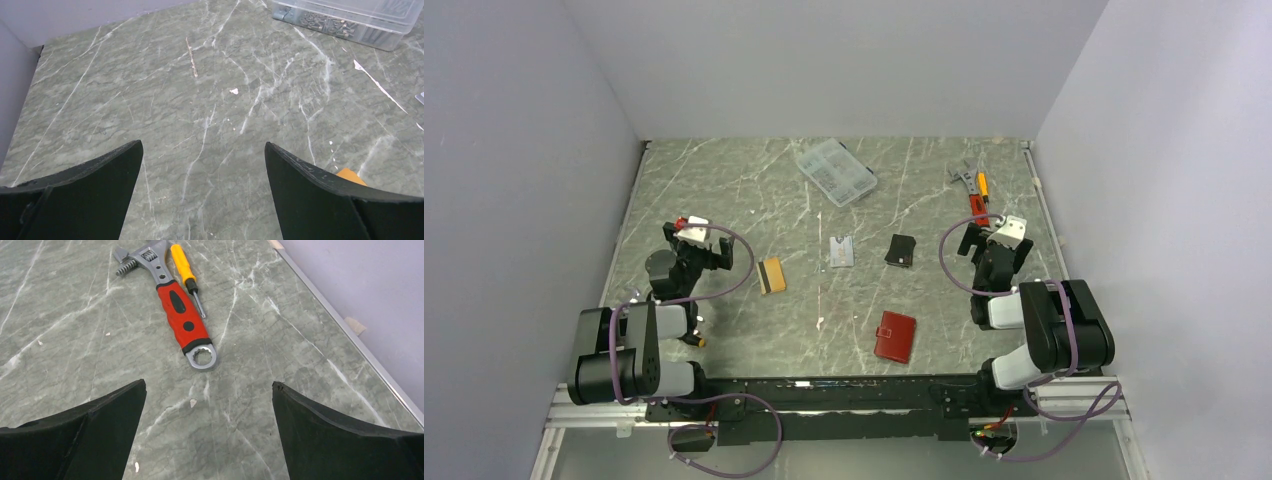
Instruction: Put the credit cards into the card holder
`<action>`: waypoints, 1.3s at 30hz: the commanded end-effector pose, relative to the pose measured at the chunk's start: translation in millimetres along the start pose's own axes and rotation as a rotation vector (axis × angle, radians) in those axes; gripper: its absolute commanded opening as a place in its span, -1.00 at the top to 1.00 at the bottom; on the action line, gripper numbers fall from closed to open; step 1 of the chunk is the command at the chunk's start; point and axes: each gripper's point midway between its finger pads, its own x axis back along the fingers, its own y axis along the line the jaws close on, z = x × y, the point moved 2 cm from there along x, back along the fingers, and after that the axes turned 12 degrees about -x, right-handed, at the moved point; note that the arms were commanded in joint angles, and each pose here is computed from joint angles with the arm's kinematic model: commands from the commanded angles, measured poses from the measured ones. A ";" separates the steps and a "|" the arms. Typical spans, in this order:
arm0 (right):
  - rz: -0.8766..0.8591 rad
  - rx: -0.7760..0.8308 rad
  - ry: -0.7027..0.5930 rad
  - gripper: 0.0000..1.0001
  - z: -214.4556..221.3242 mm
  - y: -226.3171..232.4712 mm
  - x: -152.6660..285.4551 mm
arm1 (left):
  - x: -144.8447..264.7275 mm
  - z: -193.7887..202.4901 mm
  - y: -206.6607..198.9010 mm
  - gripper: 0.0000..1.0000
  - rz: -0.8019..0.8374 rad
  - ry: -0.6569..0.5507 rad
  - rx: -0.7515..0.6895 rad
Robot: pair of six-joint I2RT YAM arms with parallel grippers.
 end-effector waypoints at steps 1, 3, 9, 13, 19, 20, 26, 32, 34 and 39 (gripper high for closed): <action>-0.009 -0.030 -0.051 -0.99 -14.9 5.8 -4.0 | -1.3 -7.7 -0.5 -0.98 0.007 -0.031 -0.003; -0.009 -0.032 -0.049 -0.99 -14.7 5.7 -4.1 | -1.2 -7.5 -0.5 -0.98 0.007 -0.030 -0.005; 0.012 -0.021 -0.068 -0.99 -21.4 5.8 -3.4 | -1.3 -8.2 -0.5 -0.98 0.008 -0.032 -0.005; 0.174 0.074 0.033 -0.99 -57.6 30.1 -5.4 | -0.8 -11.7 0.4 -0.98 0.011 -0.014 -0.014; -0.112 -0.299 0.029 -0.99 -115.4 87.7 30.0 | -12.8 -46.1 -0.4 -0.98 0.149 0.115 -0.006; -0.273 -0.397 0.060 -0.99 -122.3 105.3 42.7 | -12.5 -49.3 -0.3 -0.98 0.168 0.158 0.013; -0.562 -0.462 0.280 -0.99 -135.5 145.2 82.0 | 2.4 -72.1 -9.4 -0.98 0.293 0.346 0.072; -0.372 -0.030 0.420 -0.99 -74.7 182.7 141.3 | 27.5 -97.6 -26.2 -0.98 0.407 0.392 0.116; -0.319 0.089 0.483 -0.99 -49.8 186.1 163.8 | 35.2 -100.9 -33.6 -0.98 0.452 0.405 0.139; -0.274 0.353 0.577 -0.99 6.1 187.6 229.7 | 43.8 -104.2 -43.5 -0.98 0.507 0.420 0.133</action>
